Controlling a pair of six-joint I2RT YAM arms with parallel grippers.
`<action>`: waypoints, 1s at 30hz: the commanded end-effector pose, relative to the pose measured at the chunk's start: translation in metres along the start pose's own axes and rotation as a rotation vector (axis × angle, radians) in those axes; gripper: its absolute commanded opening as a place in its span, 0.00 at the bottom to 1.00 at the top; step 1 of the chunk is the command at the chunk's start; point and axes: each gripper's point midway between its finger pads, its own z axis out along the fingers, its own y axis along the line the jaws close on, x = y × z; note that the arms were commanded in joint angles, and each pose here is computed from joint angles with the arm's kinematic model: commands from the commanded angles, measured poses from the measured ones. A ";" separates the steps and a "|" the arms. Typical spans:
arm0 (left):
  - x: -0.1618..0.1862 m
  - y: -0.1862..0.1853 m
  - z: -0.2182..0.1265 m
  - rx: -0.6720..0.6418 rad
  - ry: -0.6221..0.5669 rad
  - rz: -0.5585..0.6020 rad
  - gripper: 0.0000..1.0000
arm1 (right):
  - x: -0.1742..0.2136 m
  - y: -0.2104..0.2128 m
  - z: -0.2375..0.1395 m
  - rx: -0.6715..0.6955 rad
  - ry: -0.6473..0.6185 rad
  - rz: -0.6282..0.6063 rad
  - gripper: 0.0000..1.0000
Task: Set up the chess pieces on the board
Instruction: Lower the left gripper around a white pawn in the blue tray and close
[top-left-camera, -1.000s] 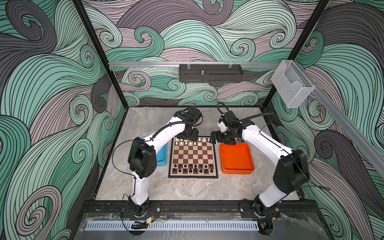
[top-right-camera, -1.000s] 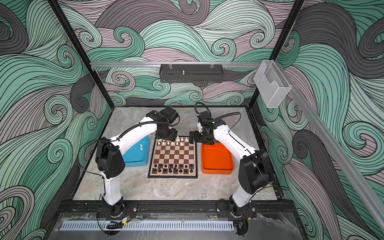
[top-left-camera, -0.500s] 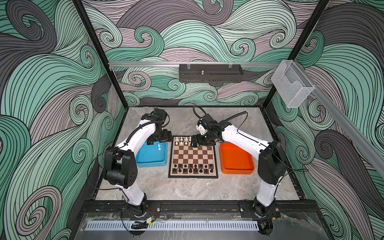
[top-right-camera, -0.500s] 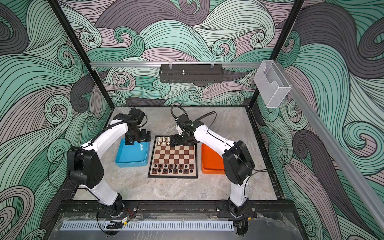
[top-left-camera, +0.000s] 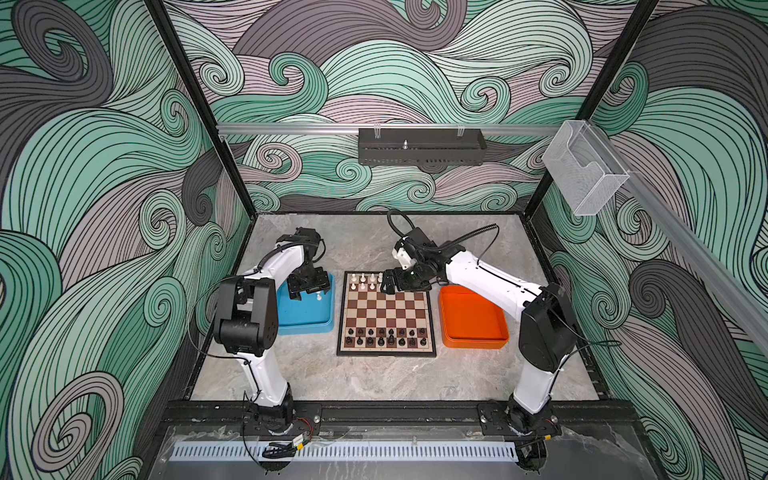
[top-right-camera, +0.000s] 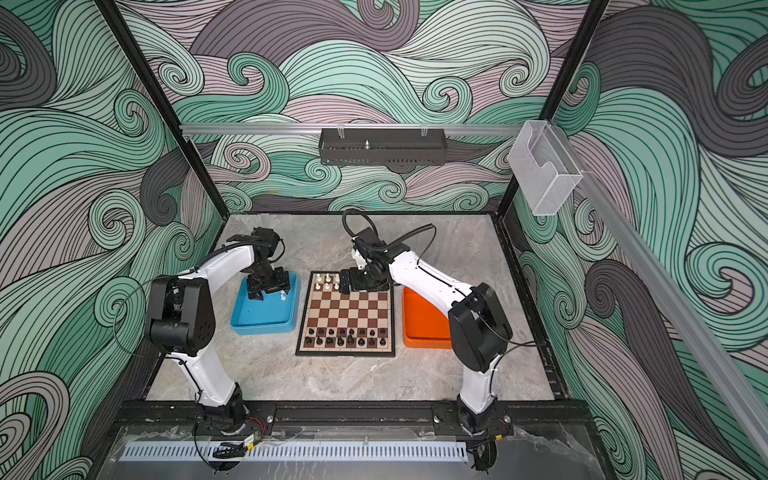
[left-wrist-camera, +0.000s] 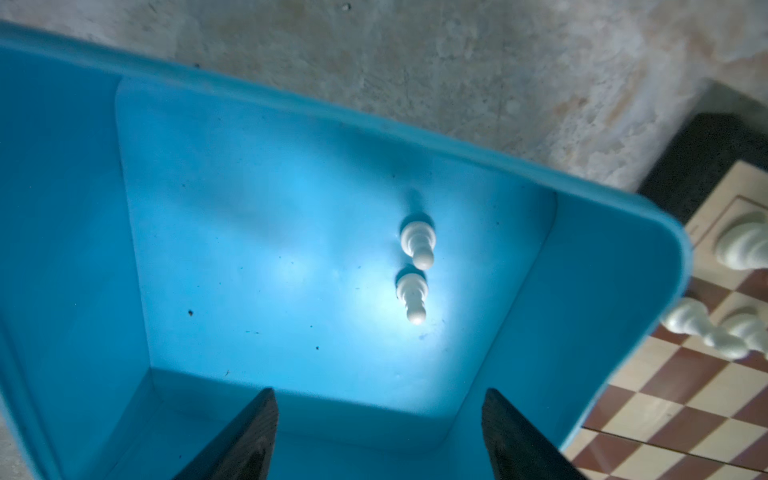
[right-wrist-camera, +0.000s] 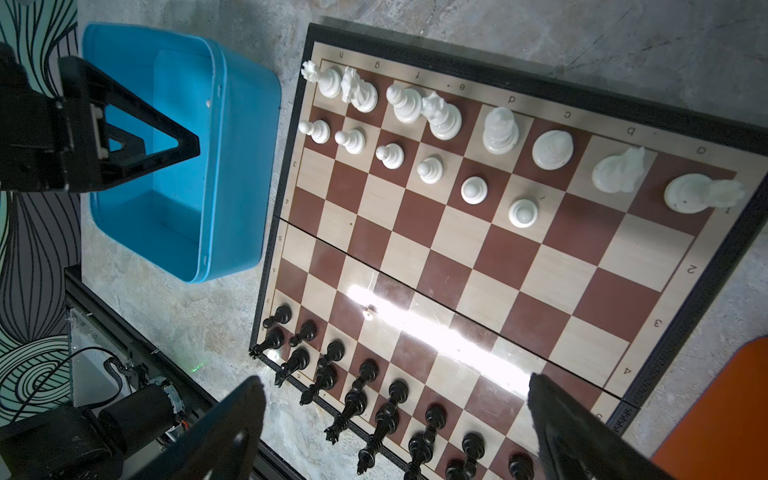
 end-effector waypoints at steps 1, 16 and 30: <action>-0.006 -0.001 0.008 -0.003 -0.008 -0.039 0.72 | 0.003 -0.005 -0.010 0.011 -0.017 -0.010 0.98; -0.013 -0.005 0.028 -0.017 0.006 -0.050 0.46 | 0.012 -0.031 -0.020 0.034 -0.018 0.030 0.98; -0.016 -0.010 0.037 -0.021 0.016 -0.041 0.28 | 0.015 -0.040 -0.021 0.041 -0.014 0.047 0.99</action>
